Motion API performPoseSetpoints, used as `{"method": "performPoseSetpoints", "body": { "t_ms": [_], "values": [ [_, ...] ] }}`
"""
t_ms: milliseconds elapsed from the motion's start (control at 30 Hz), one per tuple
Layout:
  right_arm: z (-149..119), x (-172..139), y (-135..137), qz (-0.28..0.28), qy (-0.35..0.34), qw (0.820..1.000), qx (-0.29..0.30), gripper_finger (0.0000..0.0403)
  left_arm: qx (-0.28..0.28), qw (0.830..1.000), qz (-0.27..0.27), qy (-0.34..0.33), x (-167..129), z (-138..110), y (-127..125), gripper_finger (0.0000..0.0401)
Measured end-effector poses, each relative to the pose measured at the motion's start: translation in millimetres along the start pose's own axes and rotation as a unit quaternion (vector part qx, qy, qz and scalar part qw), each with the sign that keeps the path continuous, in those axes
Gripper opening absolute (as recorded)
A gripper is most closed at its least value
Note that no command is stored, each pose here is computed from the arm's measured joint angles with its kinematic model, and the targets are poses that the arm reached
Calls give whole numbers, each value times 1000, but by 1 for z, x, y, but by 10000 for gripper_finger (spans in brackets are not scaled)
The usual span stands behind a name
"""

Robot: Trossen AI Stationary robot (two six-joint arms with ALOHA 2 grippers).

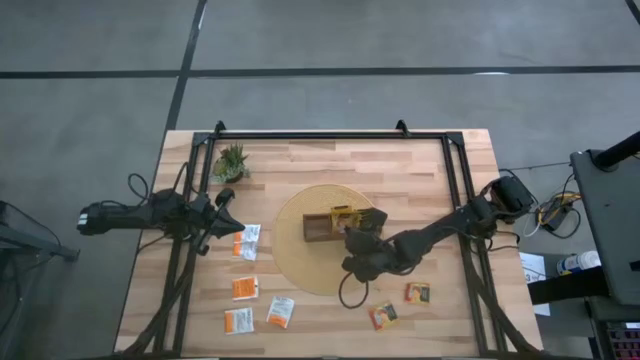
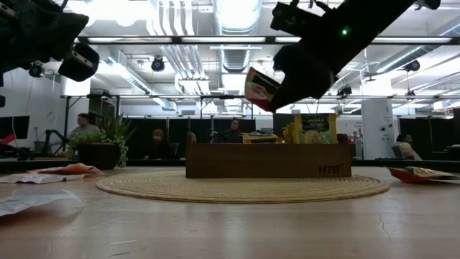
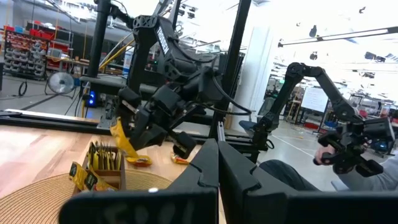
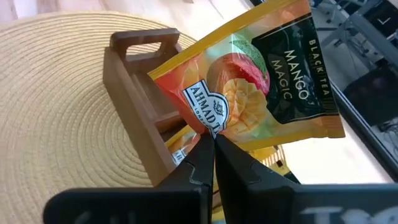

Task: Pick & Place Tea
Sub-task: Put the orange tea bag into the middle of the wooden organizer

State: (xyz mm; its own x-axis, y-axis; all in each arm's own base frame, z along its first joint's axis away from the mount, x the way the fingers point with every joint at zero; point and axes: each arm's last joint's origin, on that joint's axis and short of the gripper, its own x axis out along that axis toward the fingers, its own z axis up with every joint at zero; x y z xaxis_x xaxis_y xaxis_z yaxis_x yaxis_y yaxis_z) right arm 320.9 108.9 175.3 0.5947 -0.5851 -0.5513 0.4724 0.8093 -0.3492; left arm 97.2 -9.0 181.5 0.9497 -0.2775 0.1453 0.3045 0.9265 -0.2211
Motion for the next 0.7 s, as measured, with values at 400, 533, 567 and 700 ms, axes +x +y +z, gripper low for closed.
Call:
{"method": "performPoseSetpoints", "body": {
  "t_ms": [400, 533, 567, 700],
  "values": [
    [-8, 9, -5, -11, 3, 1000, 7, 8, 0, 1000, 0, 0, 0, 0, 0, 0],
    [-9, 9, -5, -10, 1, 1000, 9, 8, 0, 1000, 0, 0, 0, 0, 0, 0],
    [-10, 9, -5, -10, 1, 1000, 9, 8, 0, 1000, 0, 0, 0, 0, 0, 0],
    [-10, 11, -6, -15, 0, 1000, 12, 8, 0, 1000, 0, 0, 0, 0, 0, 0]
  ]
}}
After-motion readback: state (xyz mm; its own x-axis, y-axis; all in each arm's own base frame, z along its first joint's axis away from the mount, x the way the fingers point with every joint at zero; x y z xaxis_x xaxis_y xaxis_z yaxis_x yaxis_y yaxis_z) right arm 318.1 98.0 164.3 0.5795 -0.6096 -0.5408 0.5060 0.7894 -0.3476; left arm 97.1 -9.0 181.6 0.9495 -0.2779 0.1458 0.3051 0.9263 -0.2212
